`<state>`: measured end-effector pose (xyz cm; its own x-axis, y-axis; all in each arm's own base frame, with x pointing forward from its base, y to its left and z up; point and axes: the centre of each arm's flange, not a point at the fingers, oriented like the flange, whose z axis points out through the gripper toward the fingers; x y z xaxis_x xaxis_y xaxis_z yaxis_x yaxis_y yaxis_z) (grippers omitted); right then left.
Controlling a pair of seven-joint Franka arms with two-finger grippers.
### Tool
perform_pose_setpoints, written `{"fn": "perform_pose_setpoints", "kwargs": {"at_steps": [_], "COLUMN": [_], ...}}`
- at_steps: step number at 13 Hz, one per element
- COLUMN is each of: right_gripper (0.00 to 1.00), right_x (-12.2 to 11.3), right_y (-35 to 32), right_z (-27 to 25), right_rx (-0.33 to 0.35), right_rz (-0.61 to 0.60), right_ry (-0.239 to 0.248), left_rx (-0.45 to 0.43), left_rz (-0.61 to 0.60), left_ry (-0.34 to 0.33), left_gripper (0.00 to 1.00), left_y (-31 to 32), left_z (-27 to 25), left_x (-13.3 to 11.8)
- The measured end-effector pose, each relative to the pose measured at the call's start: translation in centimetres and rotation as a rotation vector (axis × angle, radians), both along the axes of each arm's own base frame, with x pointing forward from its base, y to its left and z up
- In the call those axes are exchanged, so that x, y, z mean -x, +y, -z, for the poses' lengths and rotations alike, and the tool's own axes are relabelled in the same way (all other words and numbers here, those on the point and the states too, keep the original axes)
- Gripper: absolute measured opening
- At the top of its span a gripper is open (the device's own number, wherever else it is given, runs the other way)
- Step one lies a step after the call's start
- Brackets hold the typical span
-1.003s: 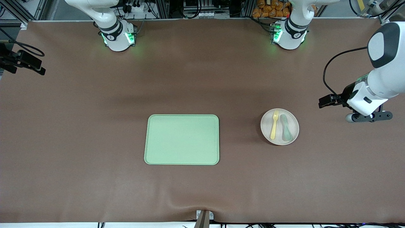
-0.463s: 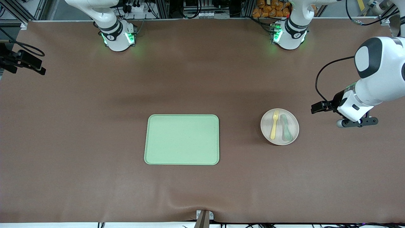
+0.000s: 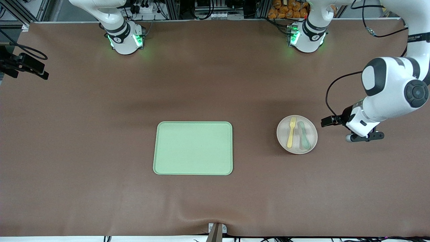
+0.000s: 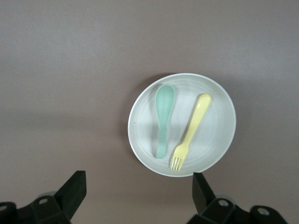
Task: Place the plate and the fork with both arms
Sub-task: 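Move the left gripper down toward the rim of the white plate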
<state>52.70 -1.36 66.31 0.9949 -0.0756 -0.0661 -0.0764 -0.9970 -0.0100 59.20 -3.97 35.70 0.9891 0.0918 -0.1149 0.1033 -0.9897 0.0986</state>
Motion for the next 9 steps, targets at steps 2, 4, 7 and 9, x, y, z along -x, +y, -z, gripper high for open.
{"fn": "perform_pose_setpoints", "kwargs": {"at_steps": [2, 4, 7, 9], "right_gripper": [1.00, 1.00, 1.00, 1.00], "right_x": [0.0, 0.0, 0.0, 0.0], "right_y": [0.0, 0.0, 0.0, 0.0], "right_z": [0.0, 0.0, 0.0, 0.0], "right_rx": [0.000, 0.000, -0.001, -0.001], "right_rz": [0.000, 0.000, 0.000, 0.000], "right_ry": [0.000, 0.000, -0.001, -0.001], "left_rx": [0.013, 0.060, 0.117, 0.122], "left_rz": [0.006, 0.009, 0.023, 0.023], "left_ry": [0.013, 0.011, -0.021, -0.013], "left_gripper": [1.00, 1.00, 0.97, 0.89], "left_y": [0.7, 1.9, 4.6, 4.8], "left_z": [1.6, 3.6, 8.3, 10.0], "left_x": [-0.2, -0.4, 0.4, 0.7]}}
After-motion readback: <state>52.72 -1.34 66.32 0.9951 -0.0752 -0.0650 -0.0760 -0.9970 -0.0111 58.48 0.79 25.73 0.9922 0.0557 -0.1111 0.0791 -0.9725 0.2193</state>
